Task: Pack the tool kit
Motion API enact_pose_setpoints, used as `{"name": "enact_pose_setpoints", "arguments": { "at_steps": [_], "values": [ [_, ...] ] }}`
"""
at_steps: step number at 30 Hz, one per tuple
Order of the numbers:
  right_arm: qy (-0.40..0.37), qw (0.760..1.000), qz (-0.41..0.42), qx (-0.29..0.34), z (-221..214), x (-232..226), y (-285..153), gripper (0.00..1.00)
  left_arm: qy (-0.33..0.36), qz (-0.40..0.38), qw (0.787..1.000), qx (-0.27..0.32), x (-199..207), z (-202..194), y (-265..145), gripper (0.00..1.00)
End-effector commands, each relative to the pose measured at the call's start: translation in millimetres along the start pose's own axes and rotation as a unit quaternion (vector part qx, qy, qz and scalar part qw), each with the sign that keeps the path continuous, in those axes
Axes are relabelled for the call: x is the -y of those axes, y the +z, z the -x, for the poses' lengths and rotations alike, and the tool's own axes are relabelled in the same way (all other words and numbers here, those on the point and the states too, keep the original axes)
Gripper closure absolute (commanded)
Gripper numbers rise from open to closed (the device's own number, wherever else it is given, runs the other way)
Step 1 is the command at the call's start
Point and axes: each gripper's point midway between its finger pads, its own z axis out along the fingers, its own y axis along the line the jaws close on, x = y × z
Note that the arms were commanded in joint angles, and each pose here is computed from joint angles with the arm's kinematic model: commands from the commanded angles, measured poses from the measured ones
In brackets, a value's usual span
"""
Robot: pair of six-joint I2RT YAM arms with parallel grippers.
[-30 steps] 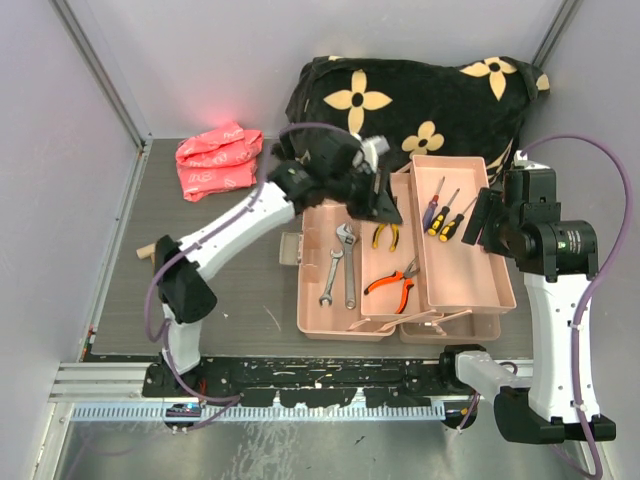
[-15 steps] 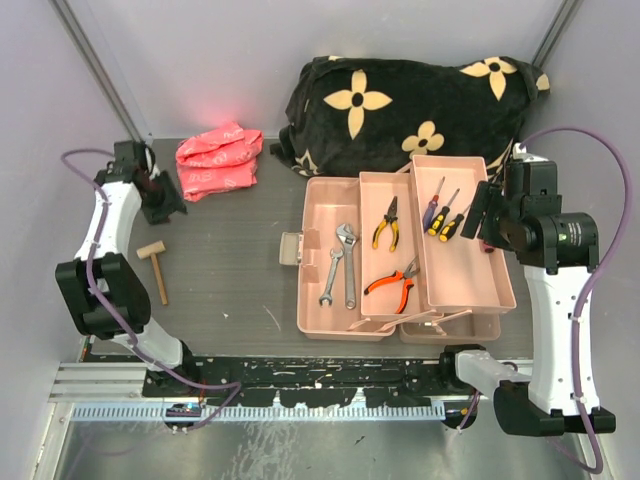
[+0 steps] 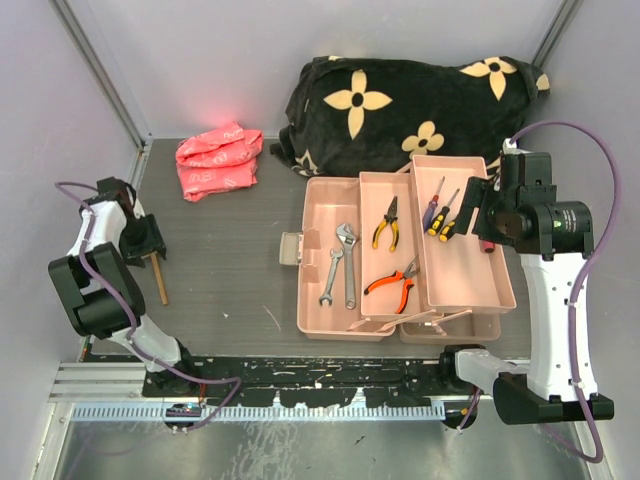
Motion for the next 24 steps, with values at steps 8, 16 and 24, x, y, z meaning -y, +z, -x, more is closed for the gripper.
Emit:
{"name": "enact_pose_setpoints", "arguments": {
  "at_steps": [8,16,24],
  "values": [
    [-0.010,1.000,0.026,0.013,8,-8,-5,0.15,0.024,0.014,1.000,0.003,-16,4,56,0.47],
    [-0.011,1.000,0.023,0.014,8,-6,-7,0.15,0.023,0.010,1.000,-0.005,-15,5,76,0.99],
    [-0.010,1.000,0.018,0.016,7,-4,-8,0.15,0.006,-0.099,0.994,0.055,36,51,0,1.00]
  ]
}}
